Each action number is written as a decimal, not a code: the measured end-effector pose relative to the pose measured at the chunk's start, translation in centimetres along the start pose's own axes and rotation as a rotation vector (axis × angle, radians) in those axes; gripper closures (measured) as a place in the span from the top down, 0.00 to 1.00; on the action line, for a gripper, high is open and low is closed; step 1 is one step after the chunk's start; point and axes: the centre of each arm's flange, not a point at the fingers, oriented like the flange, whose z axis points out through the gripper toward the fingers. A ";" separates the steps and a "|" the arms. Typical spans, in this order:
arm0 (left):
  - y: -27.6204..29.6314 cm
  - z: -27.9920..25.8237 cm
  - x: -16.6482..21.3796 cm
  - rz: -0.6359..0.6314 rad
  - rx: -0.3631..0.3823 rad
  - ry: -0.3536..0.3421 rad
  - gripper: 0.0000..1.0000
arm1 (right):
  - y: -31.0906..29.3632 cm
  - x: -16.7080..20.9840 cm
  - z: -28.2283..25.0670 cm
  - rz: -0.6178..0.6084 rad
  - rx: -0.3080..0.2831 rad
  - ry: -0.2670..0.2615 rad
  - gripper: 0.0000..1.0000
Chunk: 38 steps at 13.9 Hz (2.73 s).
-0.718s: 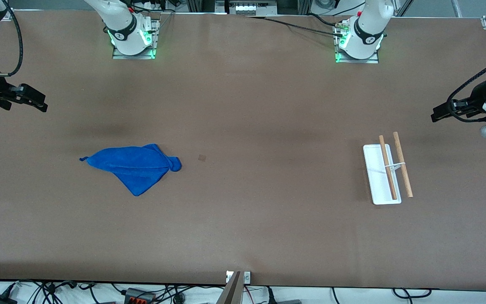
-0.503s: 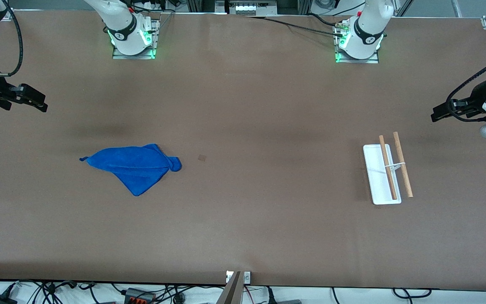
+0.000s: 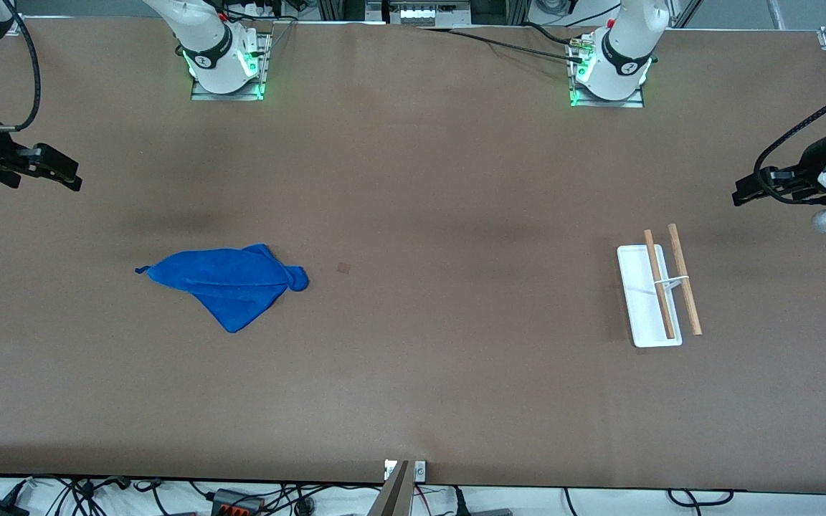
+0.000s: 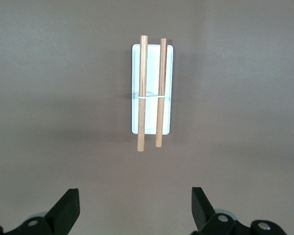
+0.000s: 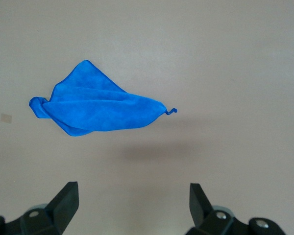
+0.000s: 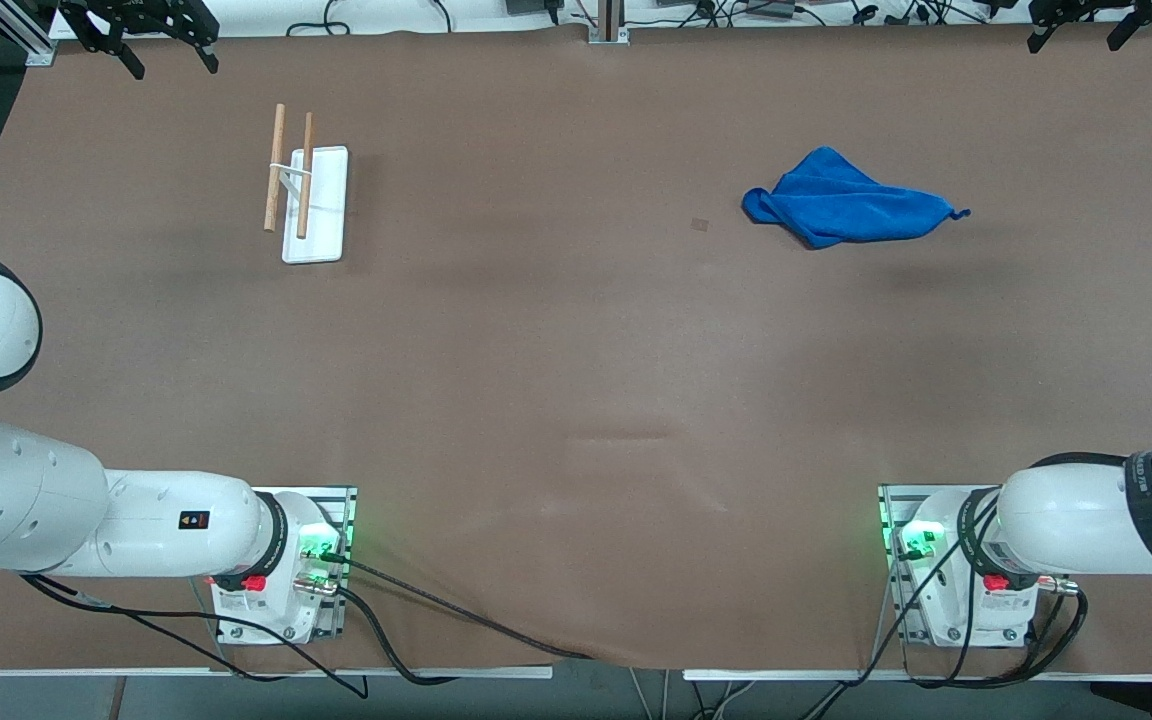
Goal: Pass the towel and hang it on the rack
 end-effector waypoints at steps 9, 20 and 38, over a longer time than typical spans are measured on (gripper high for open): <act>0.0 0.0 0.0 -0.025 -0.005 -0.002 1.00 | 0.5 6.9 18.0 0.019 0.003 -0.147 1.00; -0.2 0.1 -0.1 -0.030 -0.006 -0.008 1.00 | 10.8 5.5 36.1 0.587 0.390 -0.428 1.00; -0.2 0.1 -0.1 -0.030 -0.007 -0.012 1.00 | 13.3 5.4 42.4 0.710 0.506 -0.455 1.00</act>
